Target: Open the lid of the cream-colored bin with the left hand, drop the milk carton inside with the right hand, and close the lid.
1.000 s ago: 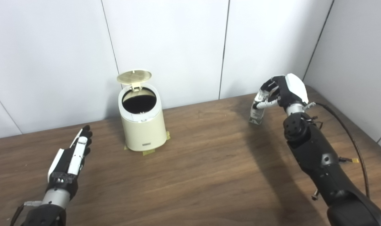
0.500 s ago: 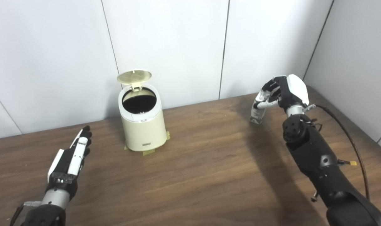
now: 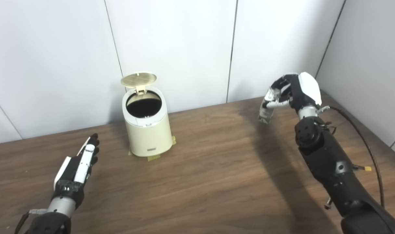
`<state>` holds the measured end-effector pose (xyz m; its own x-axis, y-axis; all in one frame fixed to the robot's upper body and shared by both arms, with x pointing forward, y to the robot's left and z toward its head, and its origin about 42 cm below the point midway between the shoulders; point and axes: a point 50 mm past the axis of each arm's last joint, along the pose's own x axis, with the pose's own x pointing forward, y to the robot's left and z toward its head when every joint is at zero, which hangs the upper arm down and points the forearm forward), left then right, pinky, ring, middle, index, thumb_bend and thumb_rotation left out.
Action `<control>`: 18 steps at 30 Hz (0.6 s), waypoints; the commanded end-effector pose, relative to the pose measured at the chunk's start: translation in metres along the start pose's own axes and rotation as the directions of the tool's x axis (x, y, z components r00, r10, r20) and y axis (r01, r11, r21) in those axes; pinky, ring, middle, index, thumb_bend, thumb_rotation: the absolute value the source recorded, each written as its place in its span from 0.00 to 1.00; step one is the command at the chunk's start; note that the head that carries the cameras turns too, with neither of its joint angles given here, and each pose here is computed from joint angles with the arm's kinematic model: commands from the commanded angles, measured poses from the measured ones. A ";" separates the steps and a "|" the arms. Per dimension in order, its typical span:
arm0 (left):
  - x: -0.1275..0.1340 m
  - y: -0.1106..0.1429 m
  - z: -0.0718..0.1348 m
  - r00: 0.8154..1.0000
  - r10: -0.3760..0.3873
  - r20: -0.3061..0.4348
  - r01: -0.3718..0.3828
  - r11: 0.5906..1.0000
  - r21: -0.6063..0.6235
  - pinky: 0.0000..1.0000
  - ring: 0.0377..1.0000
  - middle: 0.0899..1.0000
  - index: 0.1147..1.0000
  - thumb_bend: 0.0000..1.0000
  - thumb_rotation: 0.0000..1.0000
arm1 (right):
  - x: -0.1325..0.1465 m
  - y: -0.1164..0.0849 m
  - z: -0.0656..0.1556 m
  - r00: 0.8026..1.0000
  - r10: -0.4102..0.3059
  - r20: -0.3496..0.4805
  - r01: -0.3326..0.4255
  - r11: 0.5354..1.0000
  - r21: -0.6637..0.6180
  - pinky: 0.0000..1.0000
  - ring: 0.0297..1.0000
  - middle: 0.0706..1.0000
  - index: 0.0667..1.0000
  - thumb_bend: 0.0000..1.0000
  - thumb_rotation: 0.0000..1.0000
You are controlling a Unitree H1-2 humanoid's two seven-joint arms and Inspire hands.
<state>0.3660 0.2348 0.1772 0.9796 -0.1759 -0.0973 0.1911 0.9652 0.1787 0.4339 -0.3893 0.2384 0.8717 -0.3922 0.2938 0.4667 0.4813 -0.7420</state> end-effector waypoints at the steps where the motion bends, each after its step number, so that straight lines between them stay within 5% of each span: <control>1: 0.008 0.004 0.023 0.995 -0.001 0.100 -0.002 1.000 0.024 1.00 1.00 0.99 1.00 0.50 1.00 | 0.017 -0.027 0.029 0.990 -0.120 0.074 0.117 0.992 0.047 0.40 0.39 0.47 0.46 0.52 0.00; 18: 0.007 -0.001 0.020 0.994 -0.006 0.105 0.005 1.000 0.012 1.00 1.00 1.00 0.99 0.49 1.00 | 0.011 -0.027 0.050 0.975 -0.159 0.158 0.149 0.986 0.070 0.40 0.40 0.47 0.45 0.52 0.00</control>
<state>0.3660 0.2307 0.1777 0.9783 -0.1923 -0.0770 0.2032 0.9632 0.1761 0.4323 -0.3736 0.2490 0.8554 -0.3756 0.3566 0.5093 0.4849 -0.7110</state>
